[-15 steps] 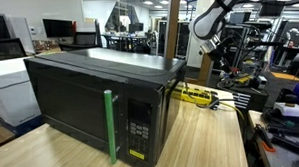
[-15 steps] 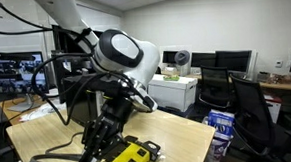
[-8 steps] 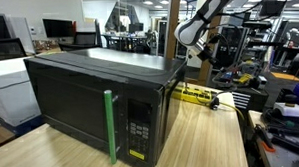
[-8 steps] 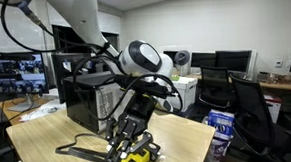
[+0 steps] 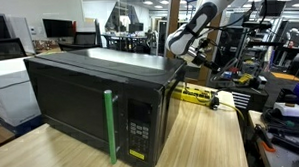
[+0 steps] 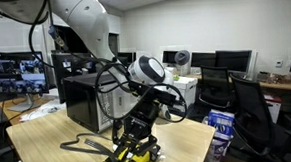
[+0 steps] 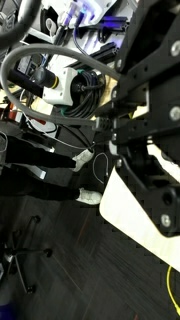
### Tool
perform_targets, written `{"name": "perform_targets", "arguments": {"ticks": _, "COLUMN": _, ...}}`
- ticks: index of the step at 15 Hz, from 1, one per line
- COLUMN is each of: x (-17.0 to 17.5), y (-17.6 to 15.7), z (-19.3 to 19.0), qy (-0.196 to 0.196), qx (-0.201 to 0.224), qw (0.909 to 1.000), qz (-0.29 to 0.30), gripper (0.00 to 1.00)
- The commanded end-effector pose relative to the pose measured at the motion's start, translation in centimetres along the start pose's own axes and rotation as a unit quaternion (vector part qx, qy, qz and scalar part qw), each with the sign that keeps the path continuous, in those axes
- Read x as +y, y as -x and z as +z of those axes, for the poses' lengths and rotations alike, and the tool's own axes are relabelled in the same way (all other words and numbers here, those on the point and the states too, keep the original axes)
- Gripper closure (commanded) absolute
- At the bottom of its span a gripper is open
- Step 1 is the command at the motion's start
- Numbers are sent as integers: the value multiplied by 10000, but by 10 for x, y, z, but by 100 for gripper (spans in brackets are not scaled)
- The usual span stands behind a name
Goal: Connect the grey cable on the first switch on the left side of the black and yellow extension cable.
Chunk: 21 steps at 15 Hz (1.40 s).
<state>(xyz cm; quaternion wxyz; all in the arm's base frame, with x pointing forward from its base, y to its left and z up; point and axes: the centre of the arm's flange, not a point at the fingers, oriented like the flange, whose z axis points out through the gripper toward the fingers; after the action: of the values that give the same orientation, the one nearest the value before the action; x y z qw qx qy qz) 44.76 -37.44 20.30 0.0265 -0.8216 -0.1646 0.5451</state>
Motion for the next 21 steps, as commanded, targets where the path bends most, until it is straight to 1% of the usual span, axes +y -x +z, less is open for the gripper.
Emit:
{"name": "perform_targets", "arguments": {"ticks": 1, "x": -6, "y": -3, "z": -3, "qy": -205, "qx": -277, "qw": 9994, "qz": 50, "gripper": 94}}
{"name": "perform_targets", "arguments": {"ticks": 6, "x": -20, "y": -19, "z": 0, "qy": -343, "qx": -522, "qw": 9980, "qz": 32, "gripper": 94}}
{"name": "perform_targets", "arguments": {"ticks": 11, "x": -28, "y": -49, "z": 0, "qy": -386, "qx": -782, "qw": 9961, "qz": 131, "gripper": 94}}
{"name": "perform_targets", "arguments": {"ticks": 14, "x": -23, "y": -65, "z": -2, "qy": -383, "qx": -837, "qw": 9950, "qz": 390, "gripper": 94}}
{"name": "perform_targets", "arguments": {"ticks": 18, "x": -10, "y": -73, "z": -6, "qy": -378, "qx": -858, "qw": 9930, "qz": 718, "gripper": 94}}
{"name": "perform_targets", "arguments": {"ticks": 21, "x": -5, "y": -77, "z": -11, "qy": -391, "qx": -872, "qw": 9921, "qz": 814, "gripper": 94}}
